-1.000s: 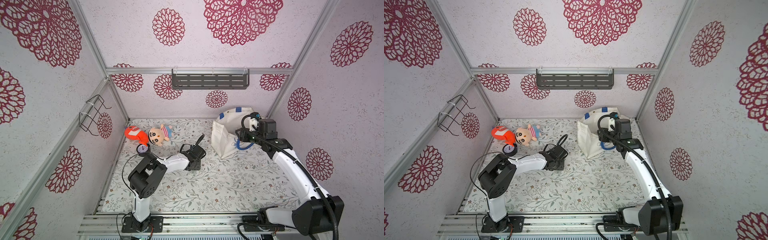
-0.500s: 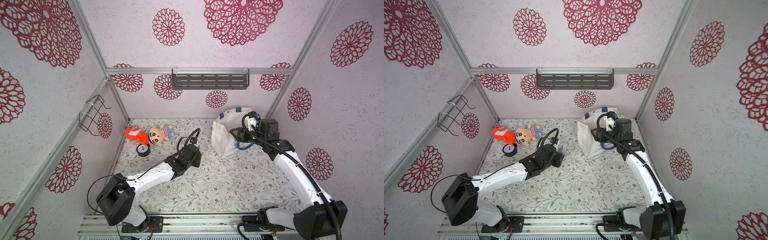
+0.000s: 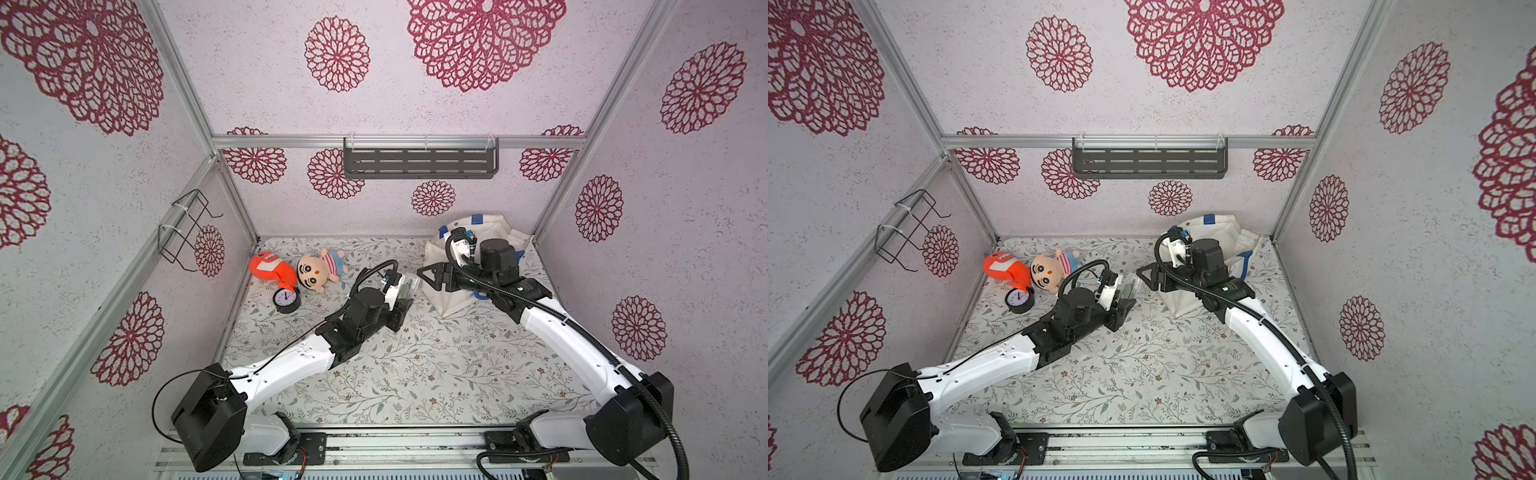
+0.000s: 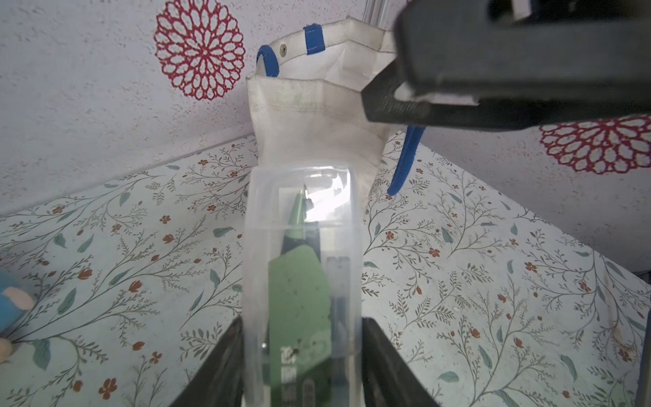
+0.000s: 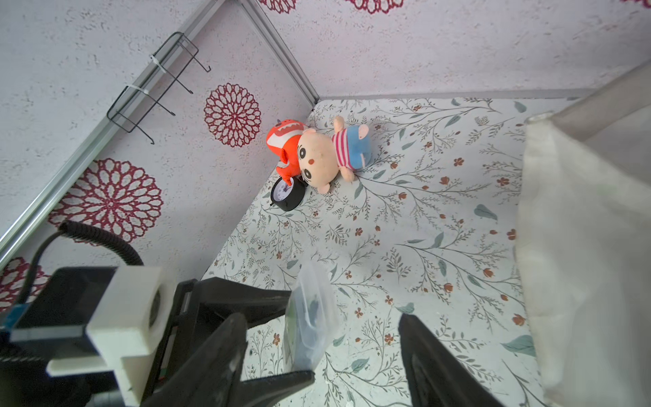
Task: Put the compass set into the canvas bag
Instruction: Pick up the compass set at the center of the board.
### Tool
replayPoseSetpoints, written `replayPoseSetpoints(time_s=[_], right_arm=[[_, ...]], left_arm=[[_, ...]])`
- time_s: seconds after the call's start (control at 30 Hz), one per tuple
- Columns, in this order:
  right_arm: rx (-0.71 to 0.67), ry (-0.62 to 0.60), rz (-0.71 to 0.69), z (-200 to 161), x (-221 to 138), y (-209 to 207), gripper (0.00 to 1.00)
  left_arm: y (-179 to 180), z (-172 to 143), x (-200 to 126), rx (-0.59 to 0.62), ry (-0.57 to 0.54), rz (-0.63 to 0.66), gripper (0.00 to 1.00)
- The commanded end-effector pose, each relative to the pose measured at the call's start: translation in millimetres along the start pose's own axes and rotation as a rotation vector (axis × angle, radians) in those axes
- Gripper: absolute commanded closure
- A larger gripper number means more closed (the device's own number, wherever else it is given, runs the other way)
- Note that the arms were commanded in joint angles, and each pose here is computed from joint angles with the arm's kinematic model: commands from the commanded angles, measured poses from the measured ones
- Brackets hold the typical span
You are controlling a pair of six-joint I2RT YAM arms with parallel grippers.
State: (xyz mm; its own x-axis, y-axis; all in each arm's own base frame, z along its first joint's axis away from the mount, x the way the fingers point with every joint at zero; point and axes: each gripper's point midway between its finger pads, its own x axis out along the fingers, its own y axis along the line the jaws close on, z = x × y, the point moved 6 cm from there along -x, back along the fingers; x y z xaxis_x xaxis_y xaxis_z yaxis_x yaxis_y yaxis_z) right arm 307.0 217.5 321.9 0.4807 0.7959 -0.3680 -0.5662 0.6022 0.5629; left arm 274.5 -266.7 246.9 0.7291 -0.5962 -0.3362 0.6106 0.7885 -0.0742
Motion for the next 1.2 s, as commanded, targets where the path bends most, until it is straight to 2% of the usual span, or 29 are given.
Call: replayPoseSetpoints(time_s=[0.0,0.13,0.43,0.77,0.87,0.97,1.1,1.17], right_arm=[[-0.005,-0.020,0.070,10,5,17,0.28],[0.021,0.027,0.111,3,15,16,0.31],[0.034,0.079,0.160,-7,25,22,0.54],[0.040,0.100,0.140,-12,28,18,0.76],[0.027,0.094,0.124,-12,25,19,0.84],[0.020,0.085,0.098,-12,23,17,0.88],[0.013,0.078,0.074,-11,20,15,0.93],[0.003,0.071,0.053,-9,19,14,0.95]], left_arm=[[-5,24,-11,0.031,-0.112,-0.050,0.56],[-5,25,-13,0.040,-0.116,-0.050,0.56],[-7,21,-10,0.031,-0.094,-0.061,0.56],[-5,16,-4,0.031,-0.055,-0.037,0.55],[-4,15,-3,0.030,-0.052,-0.031,0.49],[-3,14,-3,0.032,-0.048,-0.020,0.39],[-2,13,-4,0.026,-0.042,-0.012,0.32],[0,10,-4,0.014,-0.029,0.003,0.25]])
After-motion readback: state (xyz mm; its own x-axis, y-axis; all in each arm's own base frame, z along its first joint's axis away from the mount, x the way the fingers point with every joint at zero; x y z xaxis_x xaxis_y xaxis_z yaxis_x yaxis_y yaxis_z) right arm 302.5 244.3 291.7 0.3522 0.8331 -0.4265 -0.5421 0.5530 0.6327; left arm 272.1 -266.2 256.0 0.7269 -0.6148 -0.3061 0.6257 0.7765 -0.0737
